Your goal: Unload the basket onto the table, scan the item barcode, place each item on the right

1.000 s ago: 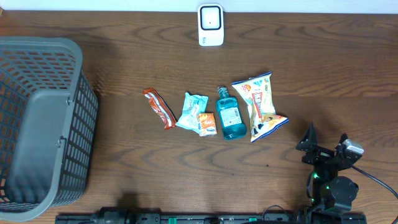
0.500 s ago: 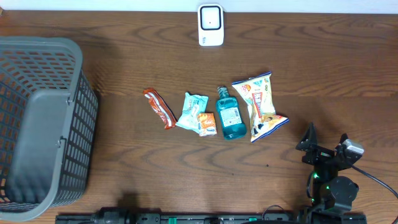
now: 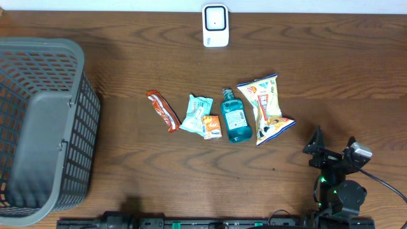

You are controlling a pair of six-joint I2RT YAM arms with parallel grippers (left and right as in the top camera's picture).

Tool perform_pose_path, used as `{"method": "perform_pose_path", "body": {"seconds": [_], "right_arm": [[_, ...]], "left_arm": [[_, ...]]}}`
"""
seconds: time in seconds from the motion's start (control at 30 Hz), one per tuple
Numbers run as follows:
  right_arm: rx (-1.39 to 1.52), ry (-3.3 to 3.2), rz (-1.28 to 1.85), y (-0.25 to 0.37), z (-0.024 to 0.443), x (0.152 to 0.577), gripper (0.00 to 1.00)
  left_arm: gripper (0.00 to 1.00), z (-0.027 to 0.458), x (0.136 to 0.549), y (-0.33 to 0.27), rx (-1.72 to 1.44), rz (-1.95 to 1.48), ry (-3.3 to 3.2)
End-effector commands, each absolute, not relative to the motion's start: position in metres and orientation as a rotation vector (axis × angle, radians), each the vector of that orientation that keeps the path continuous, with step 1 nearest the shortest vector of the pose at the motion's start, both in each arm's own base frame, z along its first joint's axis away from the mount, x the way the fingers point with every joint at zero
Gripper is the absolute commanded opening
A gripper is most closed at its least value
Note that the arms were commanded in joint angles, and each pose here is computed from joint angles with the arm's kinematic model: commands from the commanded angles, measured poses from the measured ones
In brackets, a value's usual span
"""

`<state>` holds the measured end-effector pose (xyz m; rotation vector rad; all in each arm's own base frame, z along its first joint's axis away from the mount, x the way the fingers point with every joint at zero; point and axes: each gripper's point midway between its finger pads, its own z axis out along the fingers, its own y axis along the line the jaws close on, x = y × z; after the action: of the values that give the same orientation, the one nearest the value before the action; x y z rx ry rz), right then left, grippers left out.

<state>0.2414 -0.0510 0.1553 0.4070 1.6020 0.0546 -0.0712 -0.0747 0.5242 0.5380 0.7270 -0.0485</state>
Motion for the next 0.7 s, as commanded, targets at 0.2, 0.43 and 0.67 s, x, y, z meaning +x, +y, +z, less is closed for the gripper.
{"method": "perform_pose_path", "body": {"seconds": [0.2,0.43,0.67], "right_arm": [[0.416,1.599,0.066,-0.051,0.155,0.241,0.99],[0.416,1.599,0.066,-0.051,0.155,0.241,0.99],[0.416,1.599,0.066,-0.051,0.155,0.241,0.99]], "left_arm": [[0.98,0.524,-0.071,-0.077,0.551,-0.052,0.719],[0.98,0.520,-0.061,-0.077,0.552,-0.057,0.738],[0.98,0.519,-0.056,-0.077,0.553,-0.059,0.746]]}}
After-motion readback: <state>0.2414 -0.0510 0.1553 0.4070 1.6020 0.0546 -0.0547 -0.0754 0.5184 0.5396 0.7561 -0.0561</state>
